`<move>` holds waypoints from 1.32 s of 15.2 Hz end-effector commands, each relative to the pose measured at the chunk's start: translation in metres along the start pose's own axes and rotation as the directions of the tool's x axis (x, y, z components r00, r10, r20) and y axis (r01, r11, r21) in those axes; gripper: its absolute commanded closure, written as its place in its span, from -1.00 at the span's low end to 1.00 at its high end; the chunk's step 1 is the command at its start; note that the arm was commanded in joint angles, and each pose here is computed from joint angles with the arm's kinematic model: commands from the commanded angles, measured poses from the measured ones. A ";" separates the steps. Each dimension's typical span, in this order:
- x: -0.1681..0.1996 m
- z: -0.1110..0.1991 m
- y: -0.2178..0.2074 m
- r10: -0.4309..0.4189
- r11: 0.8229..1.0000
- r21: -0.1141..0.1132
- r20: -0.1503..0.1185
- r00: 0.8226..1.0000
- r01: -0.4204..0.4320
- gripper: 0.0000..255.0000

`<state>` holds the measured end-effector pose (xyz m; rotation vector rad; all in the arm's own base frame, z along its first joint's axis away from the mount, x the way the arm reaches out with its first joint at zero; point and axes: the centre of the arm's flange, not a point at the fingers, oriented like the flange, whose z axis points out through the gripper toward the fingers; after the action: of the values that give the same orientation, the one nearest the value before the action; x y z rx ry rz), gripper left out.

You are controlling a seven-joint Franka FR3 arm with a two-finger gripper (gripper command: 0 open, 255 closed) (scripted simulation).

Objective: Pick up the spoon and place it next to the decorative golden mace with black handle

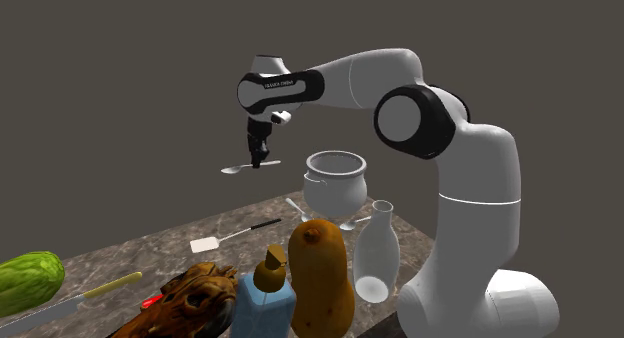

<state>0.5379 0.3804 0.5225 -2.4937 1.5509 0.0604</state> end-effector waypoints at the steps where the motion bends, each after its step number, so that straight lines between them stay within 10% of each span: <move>1: -0.001 -0.009 -0.002 0.000 1.000 0.000 0.000 1.000 0.000 1.00; 20: -0.175 -0.013 0.179 0.000 1.000 0.000 0.000 1.000 0.000 1.00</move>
<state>0.3122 0.4534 0.5324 -2.4953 1.5486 0.0600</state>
